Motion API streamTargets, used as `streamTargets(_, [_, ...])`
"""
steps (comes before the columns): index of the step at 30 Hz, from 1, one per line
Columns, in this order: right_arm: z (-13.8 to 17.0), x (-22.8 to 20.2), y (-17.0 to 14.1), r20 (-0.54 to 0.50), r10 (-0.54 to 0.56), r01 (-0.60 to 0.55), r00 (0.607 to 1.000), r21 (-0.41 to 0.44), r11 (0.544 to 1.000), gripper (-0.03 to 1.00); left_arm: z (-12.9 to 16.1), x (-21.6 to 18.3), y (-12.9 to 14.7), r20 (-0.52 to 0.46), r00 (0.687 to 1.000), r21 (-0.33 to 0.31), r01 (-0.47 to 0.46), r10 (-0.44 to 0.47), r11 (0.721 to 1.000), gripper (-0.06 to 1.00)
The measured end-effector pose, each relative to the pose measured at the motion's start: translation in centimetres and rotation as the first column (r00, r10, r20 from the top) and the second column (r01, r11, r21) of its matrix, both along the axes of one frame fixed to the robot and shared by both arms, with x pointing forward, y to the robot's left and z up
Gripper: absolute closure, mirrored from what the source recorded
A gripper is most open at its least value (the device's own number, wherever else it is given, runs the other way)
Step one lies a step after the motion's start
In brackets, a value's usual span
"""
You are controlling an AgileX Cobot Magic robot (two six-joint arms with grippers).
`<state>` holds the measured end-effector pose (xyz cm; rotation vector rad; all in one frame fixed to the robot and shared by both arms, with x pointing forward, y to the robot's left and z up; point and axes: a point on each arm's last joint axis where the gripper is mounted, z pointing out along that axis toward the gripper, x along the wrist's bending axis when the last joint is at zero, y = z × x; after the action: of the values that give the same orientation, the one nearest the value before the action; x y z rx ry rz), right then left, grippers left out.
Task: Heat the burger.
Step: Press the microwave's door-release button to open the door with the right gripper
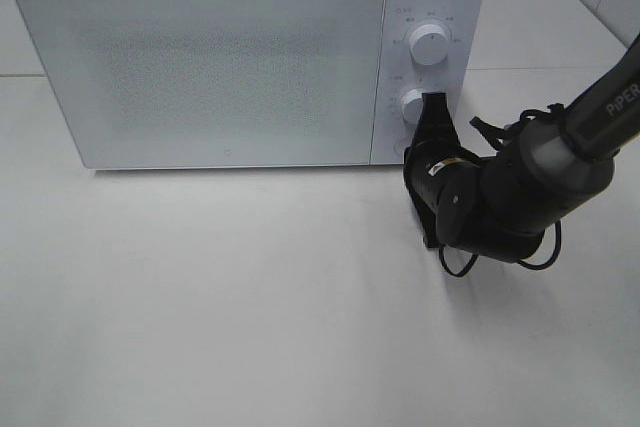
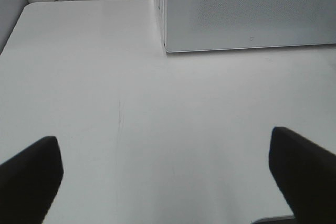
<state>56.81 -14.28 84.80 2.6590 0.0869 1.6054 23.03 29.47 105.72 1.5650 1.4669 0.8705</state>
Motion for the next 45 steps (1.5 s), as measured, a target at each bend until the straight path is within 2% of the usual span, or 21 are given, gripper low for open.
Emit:
streamTargets(13, [-0.2,1.0,0.7,0.013,-0.014,0.014,1.000,0.021,1.000,0.95,0.0,0.0,0.0,0.000,1.000,0.000,0.000,0.000,1.000,-0.04])
streamTargets(25, [0.2,1.6,1.3,0.076,-0.059,0.056,0.995,0.036,0.998,0.95,0.0,0.0,0.0,0.000,1.000,0.000,0.000,0.000,1.000,-0.04])
streamTargets(34, [0.0,2.2,1.8,0.073,-0.110,0.107,0.991,0.053,0.993,0.95,0.0,0.0,0.0,0.000,1.000,0.000,0.000,0.000,1.000,-0.04])
streamTargets(45, [0.0,2.1,1.9,0.062,-0.104,0.102,0.993,0.046,0.994,0.95,0.0,0.0,0.0,0.000,1.000,0.000,0.000,0.000,1.000,-0.04])
